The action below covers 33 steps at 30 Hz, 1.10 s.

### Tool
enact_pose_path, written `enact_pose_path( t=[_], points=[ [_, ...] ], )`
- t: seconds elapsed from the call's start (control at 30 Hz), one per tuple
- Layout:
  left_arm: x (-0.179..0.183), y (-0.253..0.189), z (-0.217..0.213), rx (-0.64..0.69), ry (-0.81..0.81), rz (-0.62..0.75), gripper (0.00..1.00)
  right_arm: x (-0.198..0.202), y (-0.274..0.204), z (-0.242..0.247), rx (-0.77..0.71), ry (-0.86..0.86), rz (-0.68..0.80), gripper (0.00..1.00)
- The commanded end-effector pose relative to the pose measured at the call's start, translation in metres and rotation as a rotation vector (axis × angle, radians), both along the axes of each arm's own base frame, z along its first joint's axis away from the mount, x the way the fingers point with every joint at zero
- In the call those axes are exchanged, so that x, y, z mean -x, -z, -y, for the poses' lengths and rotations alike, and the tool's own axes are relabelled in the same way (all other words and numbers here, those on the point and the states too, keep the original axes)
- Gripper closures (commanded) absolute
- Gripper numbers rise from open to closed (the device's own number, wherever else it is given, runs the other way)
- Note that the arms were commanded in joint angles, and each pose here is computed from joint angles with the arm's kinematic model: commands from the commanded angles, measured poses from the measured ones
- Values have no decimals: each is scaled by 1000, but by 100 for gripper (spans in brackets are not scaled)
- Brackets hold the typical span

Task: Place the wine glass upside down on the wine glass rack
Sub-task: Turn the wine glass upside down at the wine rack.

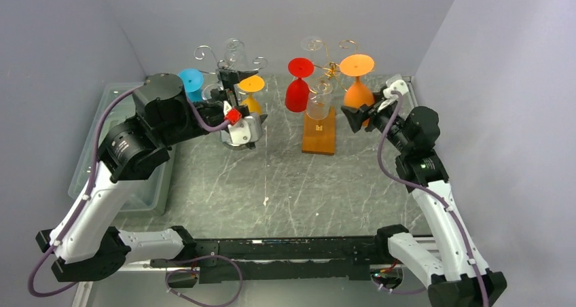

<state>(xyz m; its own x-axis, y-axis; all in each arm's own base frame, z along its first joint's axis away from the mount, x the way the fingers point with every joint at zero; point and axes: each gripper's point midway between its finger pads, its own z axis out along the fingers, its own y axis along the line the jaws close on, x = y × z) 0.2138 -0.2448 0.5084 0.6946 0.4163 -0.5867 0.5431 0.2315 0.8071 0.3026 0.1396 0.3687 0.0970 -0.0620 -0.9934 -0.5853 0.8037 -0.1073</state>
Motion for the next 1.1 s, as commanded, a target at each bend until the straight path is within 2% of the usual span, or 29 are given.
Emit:
enact_pose_path(
  t=[0.0, 0.13, 0.3, 0.67, 0.83, 1.07],
  points=[
    [-6, 13, -7, 22, -85, -153, 1, -27, 8, 47, -61, 184, -4, 100],
    [-10, 14, -7, 21, -108, -170, 1, -48, 22, 89, -165, 284, -19, 100],
    [-12, 20, -8, 30, -134, -218, 1, -73, 38, 110, -154, 329, -15, 100],
    [-11, 40, -8, 11, -136, -249, 1, -116, 58, 106, -91, 264, -51, 100],
    [-15, 44, -7, 2, -146, -249, 1, -133, 65, 92, -78, 181, -65, 100],
    [-17, 50, -6, -10, -148, -248, 0, -136, 91, 59, 34, 110, -69, 100]
  ],
)
